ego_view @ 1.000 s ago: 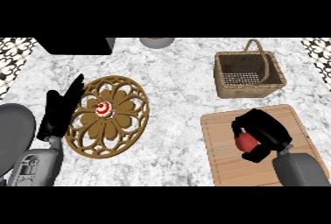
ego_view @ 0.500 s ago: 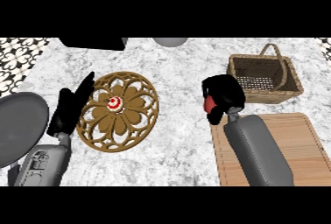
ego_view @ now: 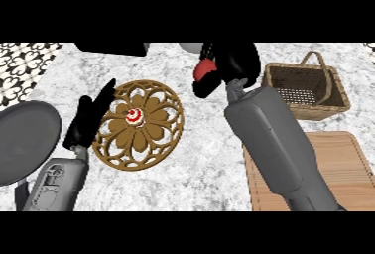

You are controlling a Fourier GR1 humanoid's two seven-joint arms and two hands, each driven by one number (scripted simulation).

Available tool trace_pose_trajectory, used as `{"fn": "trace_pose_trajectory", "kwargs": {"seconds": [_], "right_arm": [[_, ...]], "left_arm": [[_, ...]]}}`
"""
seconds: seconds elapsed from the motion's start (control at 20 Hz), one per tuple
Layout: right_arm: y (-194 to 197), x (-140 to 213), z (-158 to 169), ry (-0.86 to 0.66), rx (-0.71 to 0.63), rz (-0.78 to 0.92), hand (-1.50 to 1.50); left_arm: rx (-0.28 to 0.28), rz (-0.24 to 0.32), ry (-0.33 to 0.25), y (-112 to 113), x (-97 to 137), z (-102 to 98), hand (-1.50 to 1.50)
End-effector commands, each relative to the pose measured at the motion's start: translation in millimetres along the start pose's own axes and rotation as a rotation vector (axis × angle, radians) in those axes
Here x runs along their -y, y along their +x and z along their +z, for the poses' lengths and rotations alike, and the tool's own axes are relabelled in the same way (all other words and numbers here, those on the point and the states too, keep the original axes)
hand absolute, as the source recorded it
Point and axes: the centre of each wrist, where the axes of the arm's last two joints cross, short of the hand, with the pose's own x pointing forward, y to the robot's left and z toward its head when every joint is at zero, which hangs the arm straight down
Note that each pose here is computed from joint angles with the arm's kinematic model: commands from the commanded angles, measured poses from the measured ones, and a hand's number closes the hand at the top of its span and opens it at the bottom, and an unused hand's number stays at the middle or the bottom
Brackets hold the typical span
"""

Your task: Pick the bell pepper from the cutting board and place it in the basket

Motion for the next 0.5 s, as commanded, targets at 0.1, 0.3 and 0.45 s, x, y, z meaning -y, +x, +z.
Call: {"fn": "trace_pose_trajectory", "kwargs": {"seconds": [0.1,0.3,0.45], "right_arm": [[91,62,20,-0.18,-0.004,-0.252,1.5],[148,110,26,-0.243,0.006,-0.242,1.5],[170,125,25,-0.273,-0.033,-0.276,1.5]], "left_arm": [[-0.006,-0.002,0.005,-2,-7,-1,0.0],[-0.019,0.025,0.054,-13,-16,5,0.0],[-0.005,0.004,0.058,-9,-25,6,0.0]]}}
